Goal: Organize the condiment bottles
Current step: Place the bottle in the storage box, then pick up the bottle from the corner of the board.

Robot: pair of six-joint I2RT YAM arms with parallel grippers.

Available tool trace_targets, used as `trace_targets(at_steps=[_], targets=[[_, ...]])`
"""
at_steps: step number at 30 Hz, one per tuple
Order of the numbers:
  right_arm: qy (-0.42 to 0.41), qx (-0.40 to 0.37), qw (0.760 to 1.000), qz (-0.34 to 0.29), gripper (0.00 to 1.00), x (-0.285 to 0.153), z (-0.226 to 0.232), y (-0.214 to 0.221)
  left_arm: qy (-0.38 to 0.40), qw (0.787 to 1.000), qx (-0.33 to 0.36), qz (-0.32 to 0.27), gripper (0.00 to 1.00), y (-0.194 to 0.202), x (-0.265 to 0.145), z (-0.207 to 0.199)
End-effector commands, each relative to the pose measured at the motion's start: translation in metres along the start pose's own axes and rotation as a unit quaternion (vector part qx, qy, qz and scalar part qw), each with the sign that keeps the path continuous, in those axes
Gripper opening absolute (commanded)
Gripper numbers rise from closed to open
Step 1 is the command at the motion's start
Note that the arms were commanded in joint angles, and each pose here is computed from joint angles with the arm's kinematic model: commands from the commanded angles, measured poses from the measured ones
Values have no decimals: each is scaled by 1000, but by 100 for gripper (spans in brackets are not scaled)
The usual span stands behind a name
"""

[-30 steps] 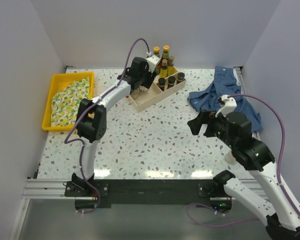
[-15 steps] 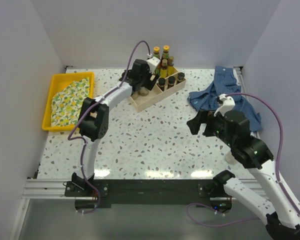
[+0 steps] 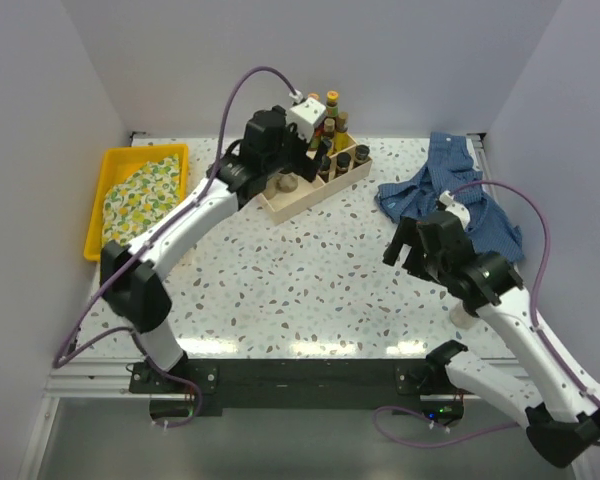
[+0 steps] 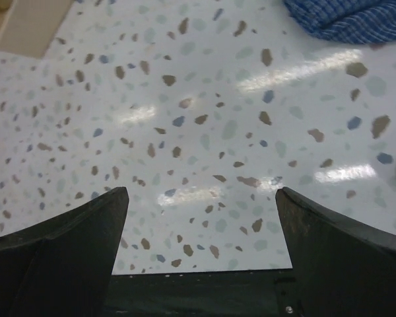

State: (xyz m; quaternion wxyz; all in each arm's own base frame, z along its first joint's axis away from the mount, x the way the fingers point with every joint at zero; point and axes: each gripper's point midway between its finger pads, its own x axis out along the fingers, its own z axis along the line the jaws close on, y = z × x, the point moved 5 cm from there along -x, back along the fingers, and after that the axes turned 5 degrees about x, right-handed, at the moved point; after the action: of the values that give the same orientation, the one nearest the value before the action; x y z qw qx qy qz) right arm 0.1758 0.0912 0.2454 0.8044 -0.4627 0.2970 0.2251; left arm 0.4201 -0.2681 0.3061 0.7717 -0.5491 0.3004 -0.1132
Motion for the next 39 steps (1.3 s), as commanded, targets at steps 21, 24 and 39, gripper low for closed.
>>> trace_targets(at_steps=[21,24,39], targets=[[466,148,864,-122,99,-20,-114,-39,72,995,-69,18,100,91,-140,-60],[506,158,838,-129,99,-28,-137,-39,72,995,-71,9,100,94,-145,-62],[547,200,806,-104,99,10,-178,-5,15,998,-64,8,100,109,-139,-54]])
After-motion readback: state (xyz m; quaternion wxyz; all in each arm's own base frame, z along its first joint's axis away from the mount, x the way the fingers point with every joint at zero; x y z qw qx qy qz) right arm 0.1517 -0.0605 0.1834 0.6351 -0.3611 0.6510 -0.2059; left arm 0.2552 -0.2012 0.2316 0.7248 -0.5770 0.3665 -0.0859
